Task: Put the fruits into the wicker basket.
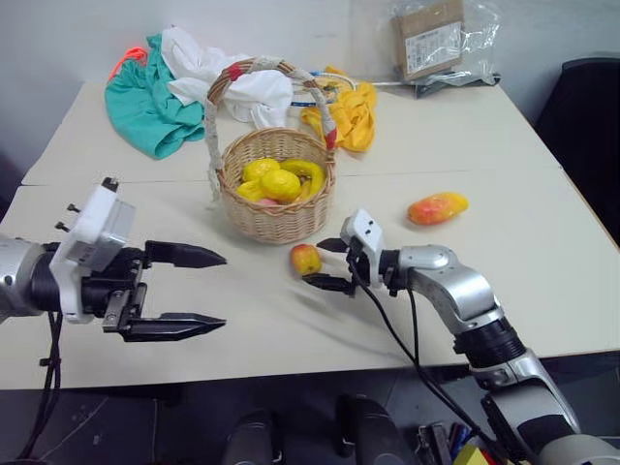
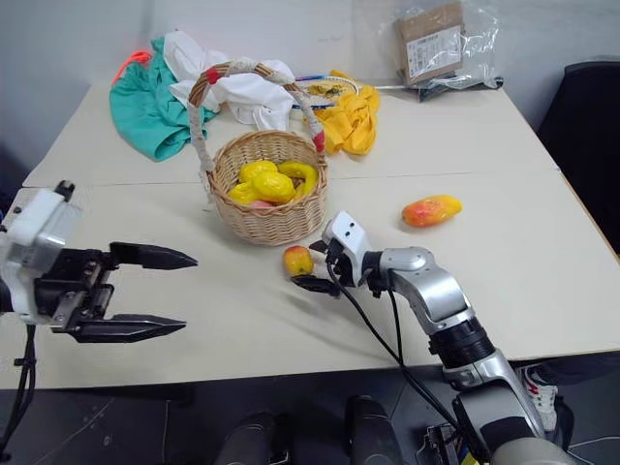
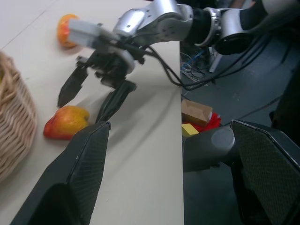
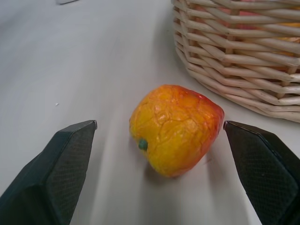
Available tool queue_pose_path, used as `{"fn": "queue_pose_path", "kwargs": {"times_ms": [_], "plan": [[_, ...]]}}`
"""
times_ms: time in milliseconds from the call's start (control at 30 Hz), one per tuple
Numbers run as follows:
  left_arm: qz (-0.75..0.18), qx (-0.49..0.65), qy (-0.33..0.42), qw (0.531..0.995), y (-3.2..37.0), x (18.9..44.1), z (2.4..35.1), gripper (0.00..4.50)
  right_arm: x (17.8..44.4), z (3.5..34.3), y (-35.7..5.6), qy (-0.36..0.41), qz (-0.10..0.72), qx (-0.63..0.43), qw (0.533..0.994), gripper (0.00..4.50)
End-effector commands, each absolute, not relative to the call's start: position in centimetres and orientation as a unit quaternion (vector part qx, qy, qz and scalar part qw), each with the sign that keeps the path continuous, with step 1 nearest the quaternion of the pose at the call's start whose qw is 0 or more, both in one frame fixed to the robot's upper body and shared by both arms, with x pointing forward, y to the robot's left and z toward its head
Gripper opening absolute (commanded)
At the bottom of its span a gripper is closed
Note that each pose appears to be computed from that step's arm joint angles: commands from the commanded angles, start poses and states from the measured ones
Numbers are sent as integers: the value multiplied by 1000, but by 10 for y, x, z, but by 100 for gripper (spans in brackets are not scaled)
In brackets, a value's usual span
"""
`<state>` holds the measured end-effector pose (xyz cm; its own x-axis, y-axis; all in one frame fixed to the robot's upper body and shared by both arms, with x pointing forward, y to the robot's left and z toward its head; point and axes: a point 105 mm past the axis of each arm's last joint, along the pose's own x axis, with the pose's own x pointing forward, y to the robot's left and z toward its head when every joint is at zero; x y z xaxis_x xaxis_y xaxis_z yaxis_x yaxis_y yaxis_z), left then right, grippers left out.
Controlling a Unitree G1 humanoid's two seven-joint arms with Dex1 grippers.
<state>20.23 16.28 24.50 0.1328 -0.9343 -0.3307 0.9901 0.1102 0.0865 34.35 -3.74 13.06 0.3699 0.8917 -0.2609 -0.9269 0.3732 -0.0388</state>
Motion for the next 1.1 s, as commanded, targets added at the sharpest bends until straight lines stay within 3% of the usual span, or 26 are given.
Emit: {"fn": "queue_pose_path", "kwargs": {"times_ms": [33,200,300,433,500,667,833,1000,1033,1100], "plan": [[-655,160,92,733,161,202,247,432,347,136,-25,77,552,-93,825,450],[-645,162,94,741,166,204,245,432,357,127,-16,81,532,-92,838,450],[-630,163,91,754,172,208,246,434,356,132,-14,67,536,-78,838,349],[-599,149,75,783,184,217,253,434,331,163,-13,15,602,-22,798,232],[-581,135,61,800,191,221,258,434,319,186,-12,-9,631,5,776,205],[-557,120,41,821,199,227,267,434,323,221,3,-40,634,6,772,204],[-553,127,30,823,192,232,266,434,398,244,28,-50,486,-67,870,204],[-552,127,20,824,188,233,267,434,413,239,28,-34,472,-73,878,204],[-552,127,19,824,188,233,267,434,409,240,29,-34,483,-67,872,274],[-551,125,19,825,189,234,266,434,394,249,27,-42,517,-42,854,327]]}}
